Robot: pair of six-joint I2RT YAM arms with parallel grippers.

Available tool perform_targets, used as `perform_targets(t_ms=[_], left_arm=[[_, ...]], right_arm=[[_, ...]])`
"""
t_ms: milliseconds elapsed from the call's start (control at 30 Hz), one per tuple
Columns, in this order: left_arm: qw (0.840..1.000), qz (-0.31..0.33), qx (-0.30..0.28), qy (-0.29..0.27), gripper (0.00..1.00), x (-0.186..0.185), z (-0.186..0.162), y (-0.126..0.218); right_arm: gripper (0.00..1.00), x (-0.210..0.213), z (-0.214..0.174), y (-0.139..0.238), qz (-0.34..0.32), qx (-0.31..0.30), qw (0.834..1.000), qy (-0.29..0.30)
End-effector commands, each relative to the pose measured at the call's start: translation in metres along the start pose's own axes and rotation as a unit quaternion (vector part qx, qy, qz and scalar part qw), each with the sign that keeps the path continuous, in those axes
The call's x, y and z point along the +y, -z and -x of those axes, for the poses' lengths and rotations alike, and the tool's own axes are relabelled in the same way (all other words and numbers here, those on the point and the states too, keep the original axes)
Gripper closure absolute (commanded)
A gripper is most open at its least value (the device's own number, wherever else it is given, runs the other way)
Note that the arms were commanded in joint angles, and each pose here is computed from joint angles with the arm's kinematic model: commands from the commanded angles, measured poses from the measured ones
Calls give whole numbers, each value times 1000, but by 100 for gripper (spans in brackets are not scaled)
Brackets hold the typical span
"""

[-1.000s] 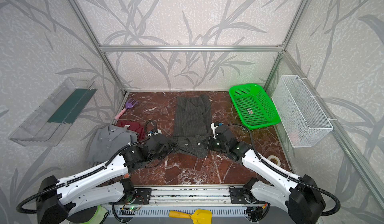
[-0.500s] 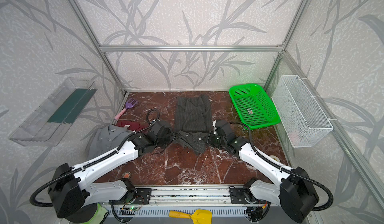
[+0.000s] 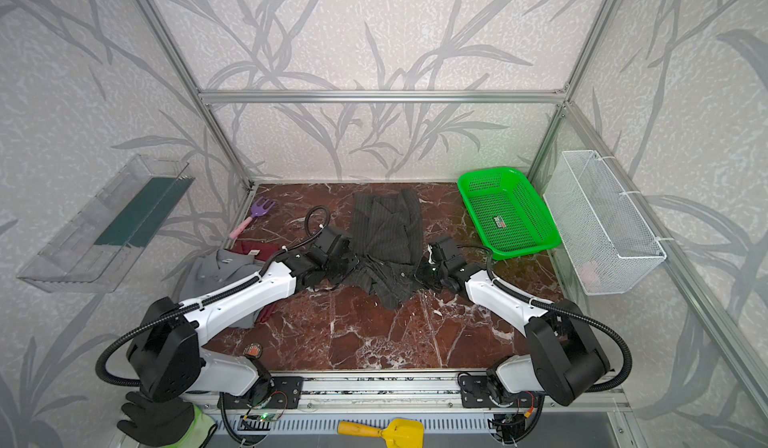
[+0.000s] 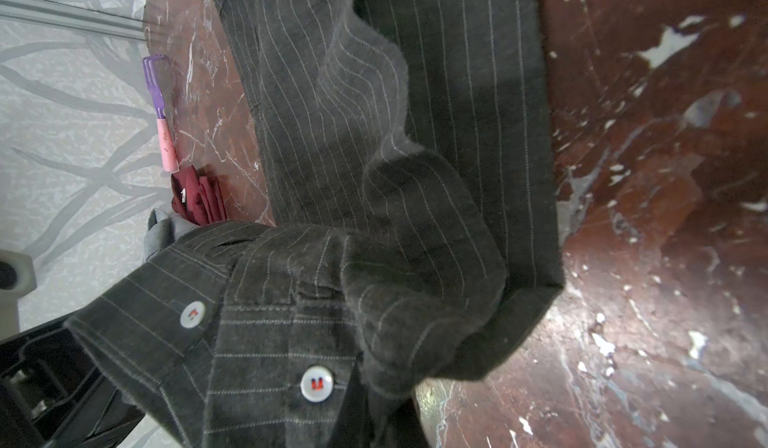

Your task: Fold and stack the long sleeve shirts

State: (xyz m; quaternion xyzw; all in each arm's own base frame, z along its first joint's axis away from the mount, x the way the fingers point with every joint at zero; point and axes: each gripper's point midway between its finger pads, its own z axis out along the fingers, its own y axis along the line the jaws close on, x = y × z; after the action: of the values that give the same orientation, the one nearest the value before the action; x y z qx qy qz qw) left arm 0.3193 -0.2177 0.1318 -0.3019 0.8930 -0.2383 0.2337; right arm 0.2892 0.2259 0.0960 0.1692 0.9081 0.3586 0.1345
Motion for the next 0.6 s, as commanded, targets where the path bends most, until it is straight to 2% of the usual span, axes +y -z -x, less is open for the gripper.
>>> perform_targets(t_ms=[0,300,367,567], left_arm=[[1000,-8,-3,-8,100,-11,8,-5],[1000,-2,16,-14,100,-20,16,-31],[1000,1,19,-14,98,-21,20,-37],[999,11,32,-11,85,-18,26,-52]], right_arm=[[100,11,12,-3,17,-3,1000,-2],[100,0,32,-18,8,3,1000,-26],[100,0,36,-22,7,7,1000,-28],[87,2,47,-33,4,17,999,-30]])
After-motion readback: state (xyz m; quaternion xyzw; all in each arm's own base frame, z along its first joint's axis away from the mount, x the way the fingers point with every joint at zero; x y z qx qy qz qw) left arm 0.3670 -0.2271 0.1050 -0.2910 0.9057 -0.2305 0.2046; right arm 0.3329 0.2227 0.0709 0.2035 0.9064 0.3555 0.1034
